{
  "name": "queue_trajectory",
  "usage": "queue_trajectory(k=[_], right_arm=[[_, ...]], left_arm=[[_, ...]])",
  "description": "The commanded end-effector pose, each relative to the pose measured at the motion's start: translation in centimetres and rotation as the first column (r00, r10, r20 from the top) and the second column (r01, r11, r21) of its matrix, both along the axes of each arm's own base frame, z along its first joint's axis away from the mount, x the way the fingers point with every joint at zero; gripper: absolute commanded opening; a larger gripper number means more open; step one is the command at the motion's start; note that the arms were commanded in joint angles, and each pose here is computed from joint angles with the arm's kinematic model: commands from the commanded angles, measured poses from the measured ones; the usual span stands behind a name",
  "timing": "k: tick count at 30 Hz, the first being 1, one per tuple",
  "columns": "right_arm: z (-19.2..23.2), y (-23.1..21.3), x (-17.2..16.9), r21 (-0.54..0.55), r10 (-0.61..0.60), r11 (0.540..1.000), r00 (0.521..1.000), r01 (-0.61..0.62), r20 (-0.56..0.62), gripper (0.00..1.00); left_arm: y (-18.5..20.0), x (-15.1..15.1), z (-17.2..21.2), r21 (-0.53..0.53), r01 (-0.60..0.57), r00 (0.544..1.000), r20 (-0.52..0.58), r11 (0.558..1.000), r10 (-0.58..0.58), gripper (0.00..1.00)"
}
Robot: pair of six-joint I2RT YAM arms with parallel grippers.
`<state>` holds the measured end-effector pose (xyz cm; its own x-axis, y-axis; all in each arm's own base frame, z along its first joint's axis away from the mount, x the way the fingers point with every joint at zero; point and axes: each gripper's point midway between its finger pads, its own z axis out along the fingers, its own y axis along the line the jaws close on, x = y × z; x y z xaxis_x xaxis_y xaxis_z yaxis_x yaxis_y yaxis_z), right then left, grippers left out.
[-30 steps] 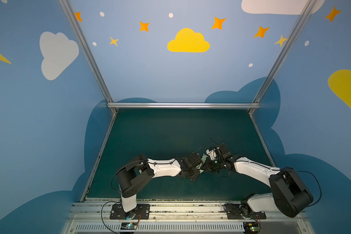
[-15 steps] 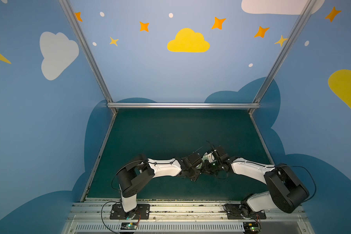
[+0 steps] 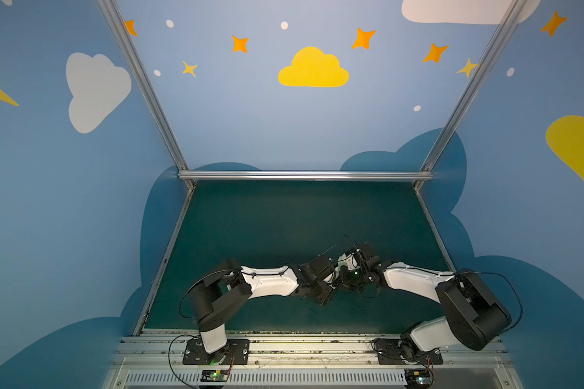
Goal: Fold a paper plane with a square sheet of paper (fold left side to right side)
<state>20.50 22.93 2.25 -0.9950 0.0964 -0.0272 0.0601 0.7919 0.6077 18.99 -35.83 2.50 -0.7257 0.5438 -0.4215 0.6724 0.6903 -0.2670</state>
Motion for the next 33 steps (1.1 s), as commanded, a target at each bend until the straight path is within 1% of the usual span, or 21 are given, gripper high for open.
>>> queue_trajectory(k=[1,5,8,15,19,22,33], right_arm=[[-0.6,-0.5,-0.1,-0.022,-0.01,1.0,1.0,0.01,-0.008,0.0],[-0.6,-0.5,-0.1,-0.023,-0.01,1.0,1.0,0.01,-0.008,0.0],[-0.5,-0.5,-0.1,-0.022,-0.011,1.0,1.0,0.011,-0.007,0.0],[-0.3,-0.4,0.0,-0.016,-0.007,1.0,1.0,0.007,-0.005,0.0],[-0.1,-0.2,0.1,-0.008,0.0,1.0,1.0,0.0,-0.003,0.0],[0.2,0.0,0.0,0.006,0.012,1.0,1.0,-0.012,-0.002,0.0],[1.5,0.0,-0.7,0.035,0.016,0.999,1.0,-0.016,0.018,0.0]], left_arm=[[3.1,-0.8,-2.0,0.139,0.014,1.0,0.0,0.99,-0.014,0.57],[3.3,-1.0,-2.4,0.164,0.033,0.999,0.014,0.986,-0.036,0.57],[3.6,-1.1,-2.8,0.179,0.038,0.999,0.012,0.983,-0.041,0.53],[3.7,-1.4,-3.5,0.192,0.048,0.999,0.001,0.98,-0.049,0.35],[3.7,-1.5,-3.7,0.184,0.043,0.999,-0.005,0.982,-0.043,0.27],[3.5,-1.6,-3.7,0.176,0.044,0.999,-0.011,0.983,-0.043,0.24],[3.0,-1.9,-3.5,0.151,0.055,0.998,-0.031,0.987,-0.051,0.17]])
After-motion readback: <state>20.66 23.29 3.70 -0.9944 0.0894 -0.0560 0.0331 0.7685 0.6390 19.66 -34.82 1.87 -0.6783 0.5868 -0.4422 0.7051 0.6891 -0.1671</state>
